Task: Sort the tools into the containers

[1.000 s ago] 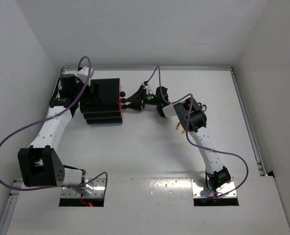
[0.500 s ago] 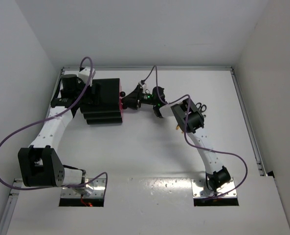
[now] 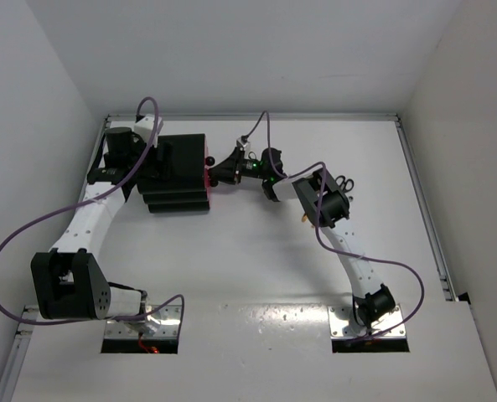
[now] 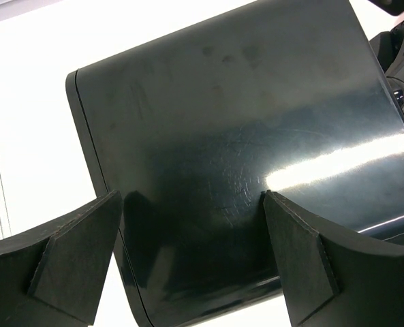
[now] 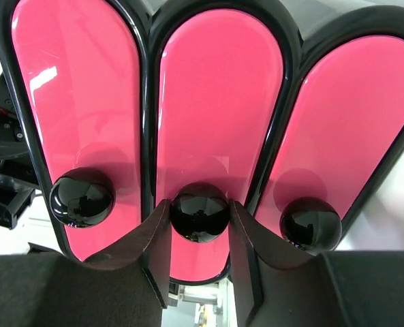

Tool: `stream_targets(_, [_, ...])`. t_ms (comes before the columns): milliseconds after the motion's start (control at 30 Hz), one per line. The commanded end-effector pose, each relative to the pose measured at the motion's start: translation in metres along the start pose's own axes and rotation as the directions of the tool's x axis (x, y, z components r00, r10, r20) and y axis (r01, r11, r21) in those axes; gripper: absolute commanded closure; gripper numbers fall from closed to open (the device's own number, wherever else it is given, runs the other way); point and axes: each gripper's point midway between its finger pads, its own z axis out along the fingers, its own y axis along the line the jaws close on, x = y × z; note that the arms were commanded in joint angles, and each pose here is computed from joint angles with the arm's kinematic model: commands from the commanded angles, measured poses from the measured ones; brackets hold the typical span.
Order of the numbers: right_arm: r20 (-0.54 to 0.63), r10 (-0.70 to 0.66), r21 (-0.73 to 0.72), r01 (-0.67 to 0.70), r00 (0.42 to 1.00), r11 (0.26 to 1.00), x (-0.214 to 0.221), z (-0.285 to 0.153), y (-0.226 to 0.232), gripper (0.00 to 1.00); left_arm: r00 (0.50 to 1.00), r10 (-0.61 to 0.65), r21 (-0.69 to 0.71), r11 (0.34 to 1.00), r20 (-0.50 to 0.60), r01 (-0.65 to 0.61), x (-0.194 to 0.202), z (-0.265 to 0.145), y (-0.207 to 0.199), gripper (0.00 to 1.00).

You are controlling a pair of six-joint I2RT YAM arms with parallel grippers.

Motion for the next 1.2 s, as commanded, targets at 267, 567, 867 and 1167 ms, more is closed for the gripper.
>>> stream_targets(267, [0.094, -0.176, -0.029, 0.179, 0.98, 0.983, -0.042, -0.031, 0.045, 0.87, 1.0, -0.025, -0.03, 0.999, -0.012, 0.025, 0.005, 0.004, 0.002, 0.09])
stream_targets(567, [0.136, -0.214, 0.018, 0.213, 0.967, 0.977, -0.065, -0.063, 0.056, 0.94, 1.0, -0.026, -0.053, 0.998, -0.016, 0.025, 0.004, 0.006, 0.006, 0.09])
stream_targets(867, [0.149, -0.204, 0.04, 0.2, 0.968, 0.979, -0.067, -0.095, 0.053, 0.95, 0.999, -0.035, -0.062, 0.998, -0.017, 0.034, 0.003, 0.007, 0.008, 0.09])
stream_targets(1167, [0.166, -0.226, 0.05, 0.221, 0.96, 0.974, -0.079, -0.118, 0.057, 0.96, 0.999, -0.035, -0.062, 0.998, -0.017, 0.034, 0.003, 0.007, 0.008, 0.09])
